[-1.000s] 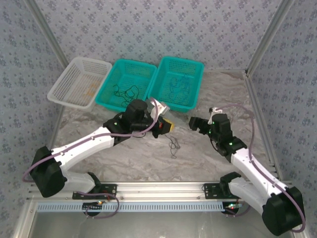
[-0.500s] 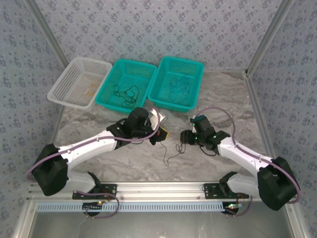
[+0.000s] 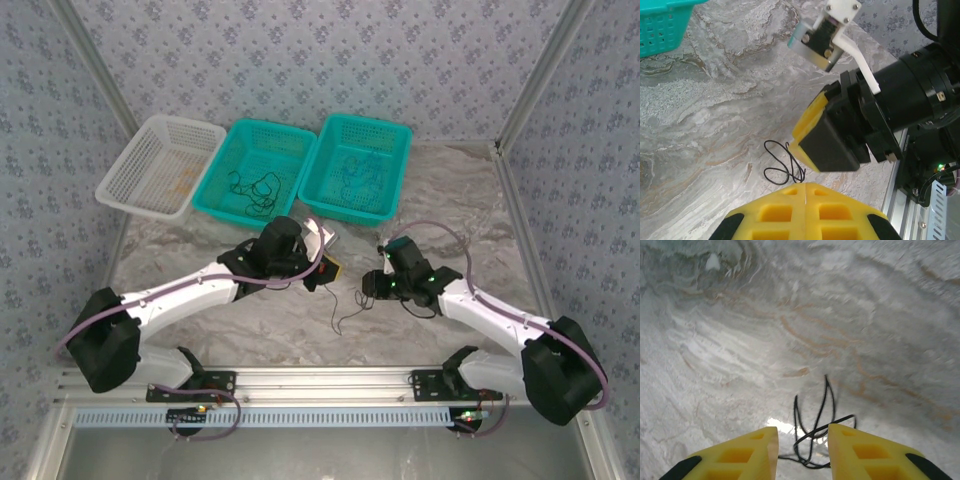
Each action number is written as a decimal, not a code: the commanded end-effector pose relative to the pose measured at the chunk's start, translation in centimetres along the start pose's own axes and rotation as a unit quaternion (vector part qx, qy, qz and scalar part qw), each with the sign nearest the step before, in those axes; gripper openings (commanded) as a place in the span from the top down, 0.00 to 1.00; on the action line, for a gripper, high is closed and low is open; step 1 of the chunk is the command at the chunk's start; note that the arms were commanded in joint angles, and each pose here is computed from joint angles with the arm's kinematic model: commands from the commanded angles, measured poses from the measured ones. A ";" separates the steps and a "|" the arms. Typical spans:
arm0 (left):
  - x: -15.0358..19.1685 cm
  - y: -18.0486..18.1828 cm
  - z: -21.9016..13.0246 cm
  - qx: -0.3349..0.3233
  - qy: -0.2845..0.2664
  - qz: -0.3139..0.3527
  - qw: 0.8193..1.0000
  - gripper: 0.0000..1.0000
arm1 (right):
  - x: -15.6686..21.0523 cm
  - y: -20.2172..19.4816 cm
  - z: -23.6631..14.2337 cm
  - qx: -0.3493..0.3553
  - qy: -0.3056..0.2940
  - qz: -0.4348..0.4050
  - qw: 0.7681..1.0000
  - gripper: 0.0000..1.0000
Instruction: Untangle the cables
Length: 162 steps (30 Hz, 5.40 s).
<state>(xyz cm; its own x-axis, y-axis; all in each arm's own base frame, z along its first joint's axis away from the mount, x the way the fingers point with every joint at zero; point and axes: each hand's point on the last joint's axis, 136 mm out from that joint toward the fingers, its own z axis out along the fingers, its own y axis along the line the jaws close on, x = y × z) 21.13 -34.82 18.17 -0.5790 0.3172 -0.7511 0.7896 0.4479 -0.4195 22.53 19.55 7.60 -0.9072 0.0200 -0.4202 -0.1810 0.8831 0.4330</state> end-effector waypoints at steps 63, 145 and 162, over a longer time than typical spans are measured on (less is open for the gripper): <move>-0.4 0.9 1.3 -0.005 0.016 -0.006 1.000 1.00 | -0.6 0.5 4.2 0.034 0.003 0.071 0.997 0.60; -21.5 7.7 -36.9 -0.303 -0.463 -0.091 0.828 1.00 | -9.7 -12.0 -12.0 0.079 -0.345 0.223 0.908 0.00; -34.7 12.1 -37.2 -0.306 -0.484 -0.023 0.819 1.00 | -9.5 -11.2 -13.1 0.094 -0.327 0.189 0.921 0.00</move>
<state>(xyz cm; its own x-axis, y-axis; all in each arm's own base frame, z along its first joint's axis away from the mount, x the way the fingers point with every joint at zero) 43.23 -8.94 55.18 0.0028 -0.4171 -0.9089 0.3018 0.8668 -0.3969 28.54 3.30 16.63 -0.4556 0.5821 -0.6734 0.2359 0.8084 0.5392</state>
